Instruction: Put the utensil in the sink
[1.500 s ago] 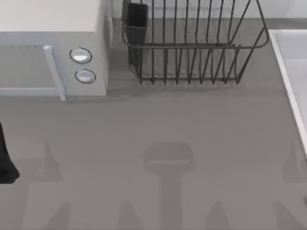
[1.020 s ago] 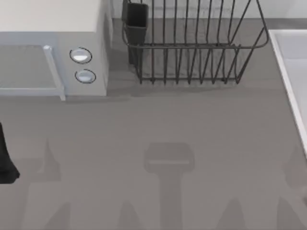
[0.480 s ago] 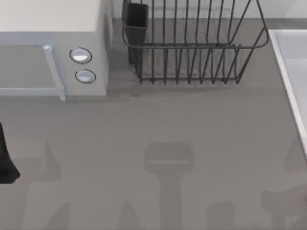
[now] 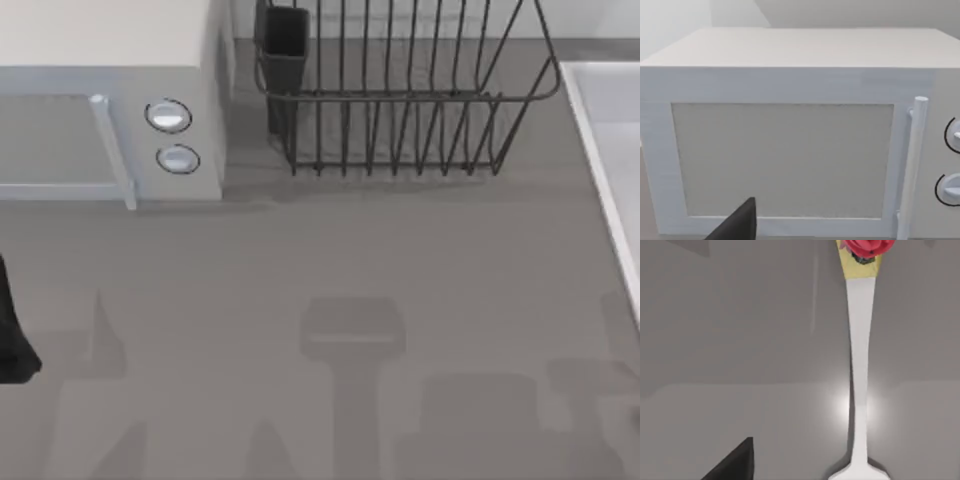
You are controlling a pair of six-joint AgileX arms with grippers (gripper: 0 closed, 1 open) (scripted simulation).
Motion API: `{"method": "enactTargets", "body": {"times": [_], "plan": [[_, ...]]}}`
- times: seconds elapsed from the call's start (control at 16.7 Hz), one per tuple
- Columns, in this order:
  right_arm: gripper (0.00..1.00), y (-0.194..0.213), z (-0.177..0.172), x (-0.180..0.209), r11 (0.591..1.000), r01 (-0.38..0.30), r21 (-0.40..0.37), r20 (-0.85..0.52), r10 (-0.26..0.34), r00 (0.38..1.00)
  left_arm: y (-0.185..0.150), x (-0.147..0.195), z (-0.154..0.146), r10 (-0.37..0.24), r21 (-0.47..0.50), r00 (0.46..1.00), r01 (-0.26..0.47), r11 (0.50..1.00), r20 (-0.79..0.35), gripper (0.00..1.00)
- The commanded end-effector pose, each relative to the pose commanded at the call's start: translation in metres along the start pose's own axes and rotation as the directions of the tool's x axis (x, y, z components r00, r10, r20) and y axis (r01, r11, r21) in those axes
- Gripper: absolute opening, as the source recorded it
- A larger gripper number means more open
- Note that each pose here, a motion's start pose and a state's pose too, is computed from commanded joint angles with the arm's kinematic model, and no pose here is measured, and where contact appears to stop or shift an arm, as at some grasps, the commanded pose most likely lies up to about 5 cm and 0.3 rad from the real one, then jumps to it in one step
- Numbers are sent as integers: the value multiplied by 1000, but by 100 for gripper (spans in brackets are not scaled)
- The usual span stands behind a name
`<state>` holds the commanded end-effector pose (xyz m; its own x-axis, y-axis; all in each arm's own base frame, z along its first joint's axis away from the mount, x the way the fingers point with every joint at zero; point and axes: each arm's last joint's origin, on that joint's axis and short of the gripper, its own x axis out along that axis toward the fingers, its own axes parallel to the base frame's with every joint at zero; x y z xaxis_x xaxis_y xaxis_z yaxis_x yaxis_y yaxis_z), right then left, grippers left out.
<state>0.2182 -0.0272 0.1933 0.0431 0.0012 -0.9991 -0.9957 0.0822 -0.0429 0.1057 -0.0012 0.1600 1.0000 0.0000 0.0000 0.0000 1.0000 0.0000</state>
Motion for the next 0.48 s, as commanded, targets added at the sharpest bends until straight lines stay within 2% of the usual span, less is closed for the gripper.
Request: {"method": "enactTargets", "body": {"times": [0.18, 0.48], "plan": [[100, -7, -1, 1, 998, -43, -52, 1, 43, 999, 0, 0, 0, 0, 0, 1000, 0, 1000, 0, 100], [100, -7, 0, 1, 998, -41, -55, 1, 41, 999, 0, 0, 0, 0, 0, 1000, 0, 1000, 0, 100]]}}
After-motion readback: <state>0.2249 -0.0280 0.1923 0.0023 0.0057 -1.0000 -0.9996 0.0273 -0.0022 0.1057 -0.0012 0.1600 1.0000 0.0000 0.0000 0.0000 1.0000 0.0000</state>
